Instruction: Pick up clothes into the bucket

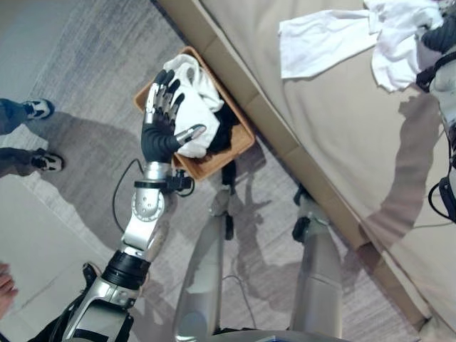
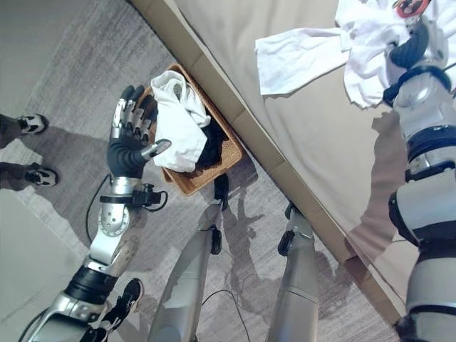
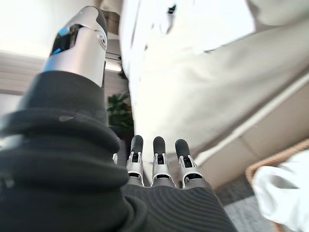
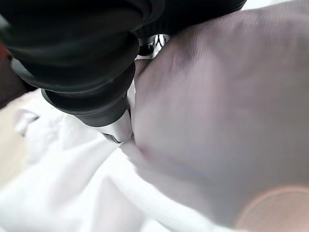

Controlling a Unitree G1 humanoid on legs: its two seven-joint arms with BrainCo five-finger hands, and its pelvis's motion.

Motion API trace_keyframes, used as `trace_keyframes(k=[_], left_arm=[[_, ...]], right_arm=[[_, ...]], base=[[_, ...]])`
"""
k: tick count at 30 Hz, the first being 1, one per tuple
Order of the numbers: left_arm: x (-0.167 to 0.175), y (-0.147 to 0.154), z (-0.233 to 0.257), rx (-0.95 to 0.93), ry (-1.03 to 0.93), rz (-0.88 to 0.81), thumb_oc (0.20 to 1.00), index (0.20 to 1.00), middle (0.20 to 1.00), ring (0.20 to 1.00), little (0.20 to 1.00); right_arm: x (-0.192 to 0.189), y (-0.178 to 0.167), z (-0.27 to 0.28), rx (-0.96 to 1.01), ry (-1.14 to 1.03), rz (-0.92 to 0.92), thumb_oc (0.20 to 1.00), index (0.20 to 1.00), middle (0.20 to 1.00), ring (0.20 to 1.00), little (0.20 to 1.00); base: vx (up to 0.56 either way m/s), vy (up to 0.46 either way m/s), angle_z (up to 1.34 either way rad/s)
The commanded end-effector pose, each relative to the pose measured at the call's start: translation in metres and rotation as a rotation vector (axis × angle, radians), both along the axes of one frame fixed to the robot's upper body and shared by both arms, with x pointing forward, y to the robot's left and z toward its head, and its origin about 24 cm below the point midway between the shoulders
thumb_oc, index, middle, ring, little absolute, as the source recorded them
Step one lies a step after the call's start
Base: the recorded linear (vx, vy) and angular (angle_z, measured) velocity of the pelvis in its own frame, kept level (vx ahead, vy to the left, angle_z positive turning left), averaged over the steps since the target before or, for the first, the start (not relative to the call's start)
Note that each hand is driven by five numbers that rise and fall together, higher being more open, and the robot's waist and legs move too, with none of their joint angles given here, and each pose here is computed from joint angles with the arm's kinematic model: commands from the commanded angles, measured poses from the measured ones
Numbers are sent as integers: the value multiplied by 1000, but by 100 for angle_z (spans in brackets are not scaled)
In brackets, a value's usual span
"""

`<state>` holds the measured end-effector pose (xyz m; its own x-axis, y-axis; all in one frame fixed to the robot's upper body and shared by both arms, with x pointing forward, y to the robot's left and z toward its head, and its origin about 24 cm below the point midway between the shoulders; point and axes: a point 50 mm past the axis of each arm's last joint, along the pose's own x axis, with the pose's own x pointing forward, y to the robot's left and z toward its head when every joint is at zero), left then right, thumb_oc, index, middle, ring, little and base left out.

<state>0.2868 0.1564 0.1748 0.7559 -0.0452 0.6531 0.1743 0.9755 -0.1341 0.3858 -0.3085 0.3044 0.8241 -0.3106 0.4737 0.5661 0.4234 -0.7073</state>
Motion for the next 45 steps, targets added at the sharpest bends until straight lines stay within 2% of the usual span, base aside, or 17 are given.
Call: trace_keyframes(k=[1, 2, 5, 9, 13, 19, 26, 31, 35, 45], left_arm=[[-9, 5, 2, -17, -60, 34, 1000, 1000, 1000, 1000, 1000], [-6, 4, -2, 4, -42, 42, 1000, 1000, 1000, 1000, 1000], [-4, 3, -6, 11, -23, 45, 1000, 1000, 1000, 1000, 1000], [9, 7, -29, 81, 89, 117, 1000, 1000, 1000, 1000, 1000], [12, 13, -49, 107, 179, 143, 1000, 1000, 1000, 1000, 1000], [8, 25, -75, 178, 281, 190, 1000, 1000, 1000, 1000, 1000], [3, 39, -98, 312, 376, 217, 1000, 1000, 1000, 1000, 1000], [4, 35, -100, 375, 387, 192, 1000, 1000, 1000, 1000, 1000], [7, 21, -94, 440, 363, 79, 1000, 1000, 1000, 1000, 1000], [20, -26, -70, 457, 263, -128, 1000, 1000, 1000, 1000, 1000]], right_arm=[[0, 23, -4, 25, -108, 157, 200, 200, 200, 200, 200], [-1, 31, -20, 75, -124, 224, 200, 200, 200, 200, 200], [-2, 33, -26, 92, -128, 242, 200, 200, 200, 200, 200], [-18, 64, -82, 242, -129, 447, 200, 200, 200, 200, 200], [-34, 76, -123, 354, -74, 541, 200, 200, 200, 200, 200], [-60, 87, -151, 469, -32, 674, 200, 200, 200, 200, 200], [-75, 97, -130, 482, -43, 881, 200, 200, 200, 200, 200], [-77, 106, -112, 512, -72, 989, 200, 200, 200, 200, 200], [-81, 119, -95, 574, -79, 1130, 200, 200, 200, 200, 200], [-101, 133, -53, 444, -10, 1358, 200, 200, 200, 200, 200]], base=[[0, 0, 0], [0, 0, 0], [0, 0, 0], [47, -2, -5], [71, 1, -9], [87, 10, -17], [97, 11, -15], [90, 21, -33], [93, 9, -18], [48, -1, -10]])
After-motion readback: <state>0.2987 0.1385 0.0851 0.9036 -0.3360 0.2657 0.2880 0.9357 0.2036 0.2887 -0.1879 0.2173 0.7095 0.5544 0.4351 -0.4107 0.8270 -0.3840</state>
